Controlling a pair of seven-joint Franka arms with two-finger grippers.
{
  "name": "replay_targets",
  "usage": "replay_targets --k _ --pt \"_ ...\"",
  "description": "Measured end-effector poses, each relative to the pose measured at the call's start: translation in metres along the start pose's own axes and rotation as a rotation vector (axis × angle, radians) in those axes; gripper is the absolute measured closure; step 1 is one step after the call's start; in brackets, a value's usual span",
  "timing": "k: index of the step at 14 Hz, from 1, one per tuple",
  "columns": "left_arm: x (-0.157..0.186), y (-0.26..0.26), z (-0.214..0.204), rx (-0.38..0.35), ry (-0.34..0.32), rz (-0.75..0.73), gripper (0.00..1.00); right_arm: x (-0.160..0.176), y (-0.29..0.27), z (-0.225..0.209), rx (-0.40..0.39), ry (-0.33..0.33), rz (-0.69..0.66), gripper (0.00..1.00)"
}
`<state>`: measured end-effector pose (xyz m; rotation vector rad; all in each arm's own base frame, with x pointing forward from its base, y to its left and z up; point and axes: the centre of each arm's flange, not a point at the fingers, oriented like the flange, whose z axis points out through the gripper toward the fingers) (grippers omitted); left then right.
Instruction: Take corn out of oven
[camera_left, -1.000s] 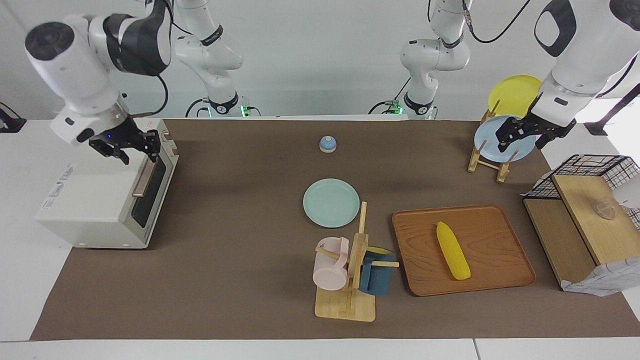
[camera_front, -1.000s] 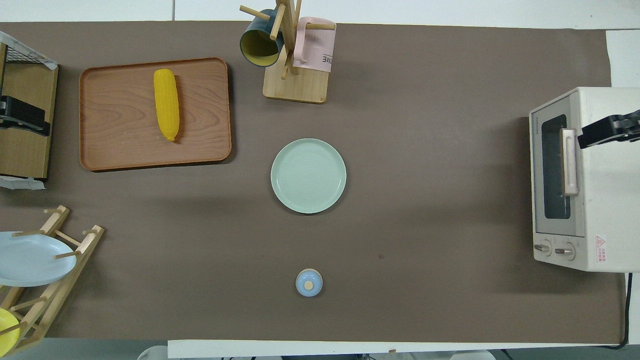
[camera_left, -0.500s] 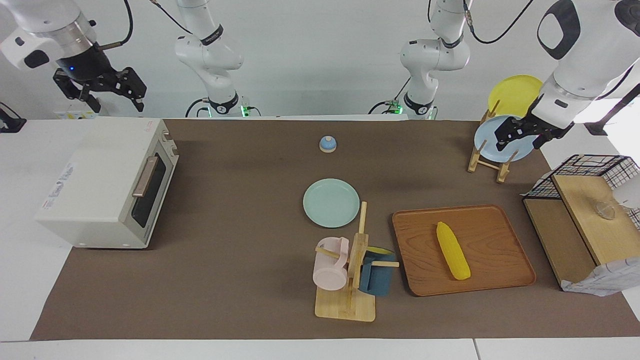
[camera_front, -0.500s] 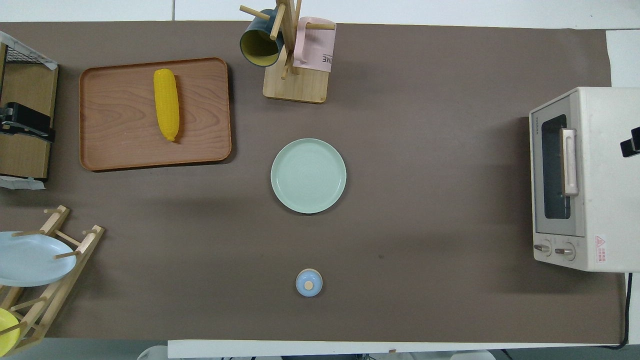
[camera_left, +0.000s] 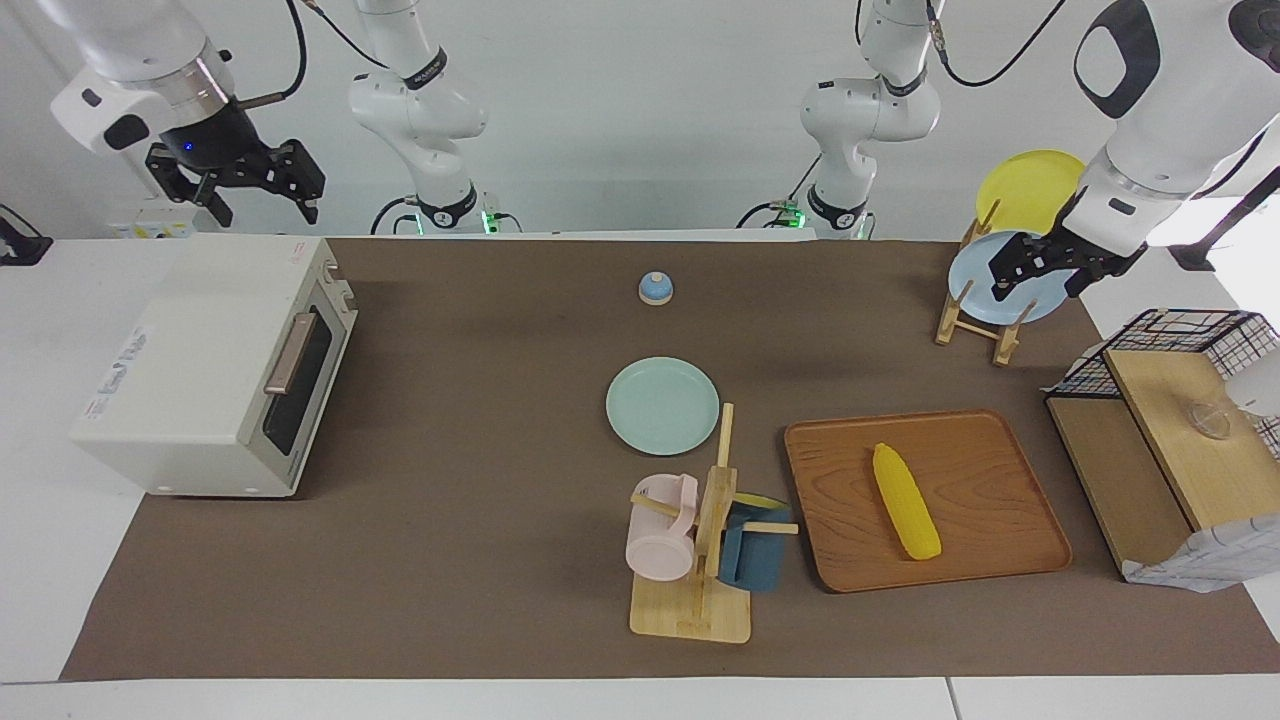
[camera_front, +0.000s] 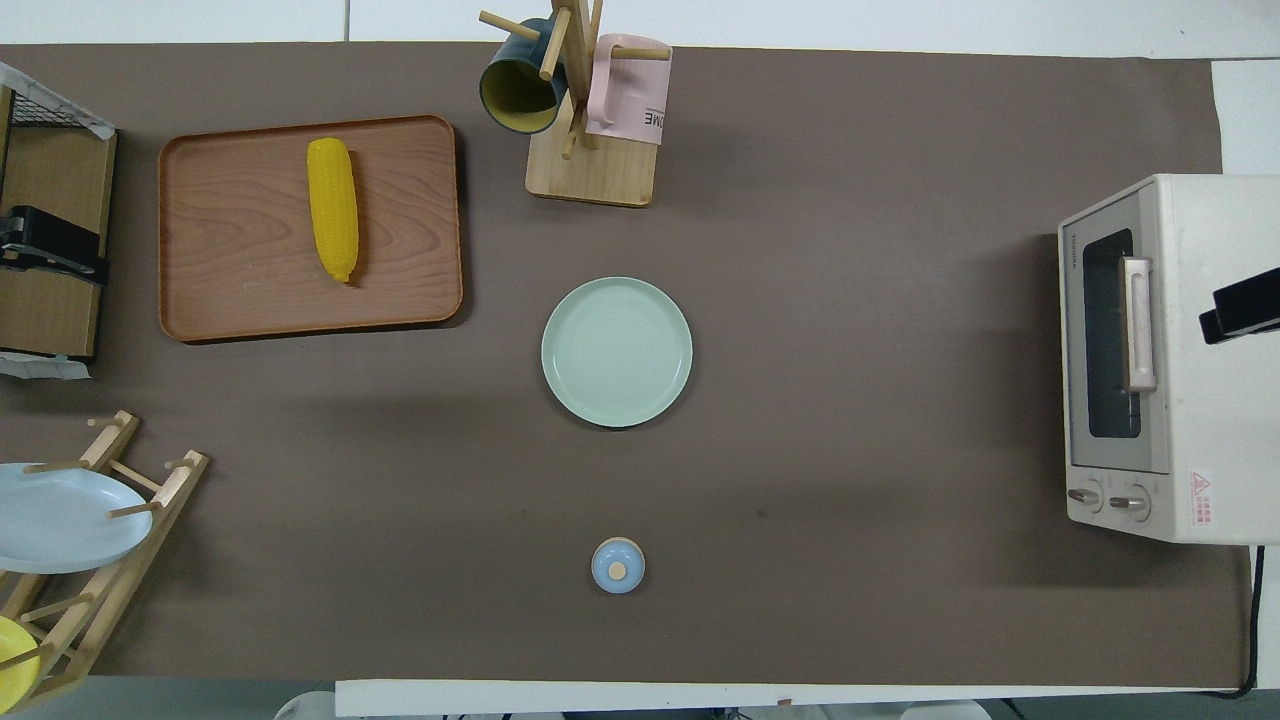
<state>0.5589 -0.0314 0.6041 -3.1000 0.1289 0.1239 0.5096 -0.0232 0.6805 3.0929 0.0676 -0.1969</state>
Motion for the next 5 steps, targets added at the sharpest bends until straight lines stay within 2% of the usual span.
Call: replay_targets --k 5 --pt "0.0 0.0 0.0 0.0 -0.001 0.0 0.0 0.005 0.015 0.013 0.003 0.003 0.028 0.0"
